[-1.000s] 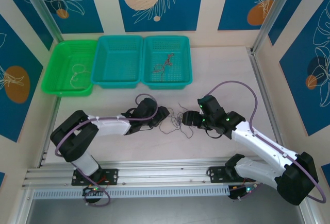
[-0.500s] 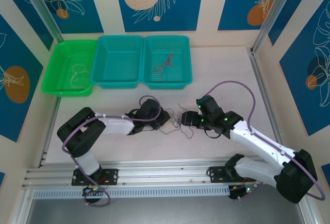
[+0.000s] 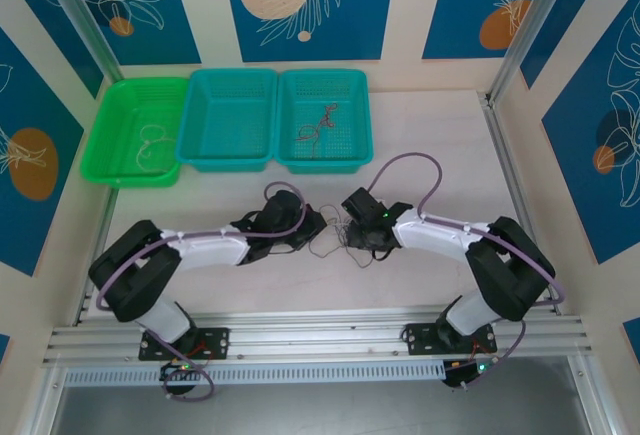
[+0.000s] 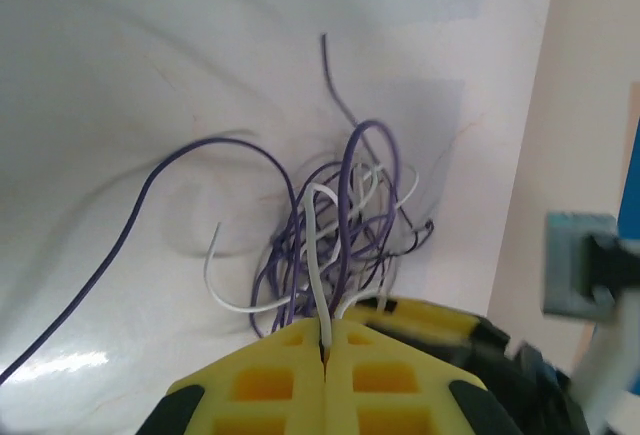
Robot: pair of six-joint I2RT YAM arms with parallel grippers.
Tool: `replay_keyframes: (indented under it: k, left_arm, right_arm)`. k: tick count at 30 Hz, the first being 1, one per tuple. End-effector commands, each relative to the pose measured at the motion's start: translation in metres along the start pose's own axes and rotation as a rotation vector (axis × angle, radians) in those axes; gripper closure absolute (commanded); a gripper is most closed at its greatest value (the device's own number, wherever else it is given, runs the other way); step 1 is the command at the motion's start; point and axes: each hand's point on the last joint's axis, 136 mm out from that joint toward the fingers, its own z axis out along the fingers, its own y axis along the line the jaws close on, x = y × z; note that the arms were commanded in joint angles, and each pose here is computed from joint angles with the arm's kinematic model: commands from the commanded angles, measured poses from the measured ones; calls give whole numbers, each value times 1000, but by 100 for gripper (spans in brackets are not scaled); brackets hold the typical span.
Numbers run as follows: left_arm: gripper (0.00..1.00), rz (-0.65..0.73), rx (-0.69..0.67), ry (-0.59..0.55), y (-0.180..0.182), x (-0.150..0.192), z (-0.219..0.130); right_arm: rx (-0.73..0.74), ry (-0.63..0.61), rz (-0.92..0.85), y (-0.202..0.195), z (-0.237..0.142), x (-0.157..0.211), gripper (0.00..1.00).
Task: Untangle the cables
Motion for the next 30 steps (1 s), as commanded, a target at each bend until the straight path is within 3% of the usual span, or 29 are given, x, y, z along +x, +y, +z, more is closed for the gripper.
replay_keyframes:
  k: [1,4,9,11,16,21,26,30]
  left_arm:
    - [100,64,-57,-70,11,-16,-26]
    - [100,93,-97,-135,24,-35,-56]
    - [100,37,-128,-220,59,-60,-100]
    - [100,32,-122,-229,67,-61,-109]
    - [100,114,-104,-174,66,-51,-111]
    - [100,178,-106,-123,59,-45,-110]
    - [100,232,-138,-161,55,-51,-123]
    - [100,272,-172,-216,54,-58,-141]
  right_arm:
    - [84,-71,104,-33,-1,-16,66]
    - [59,-80,200,-56,-4,-18,79]
    - [17,-111,387,-99,-15,-20,80]
    - [-13,-149,359,-99,-26,-25,78]
    - [-210,-252,51,-29,-62,-35,47]
    - [-432,-296,-340,74,-86,-16,31]
    - [-360,-184,-557,125,-53,8,26]
    - [-244,-69,-634,138,-10,26,29]
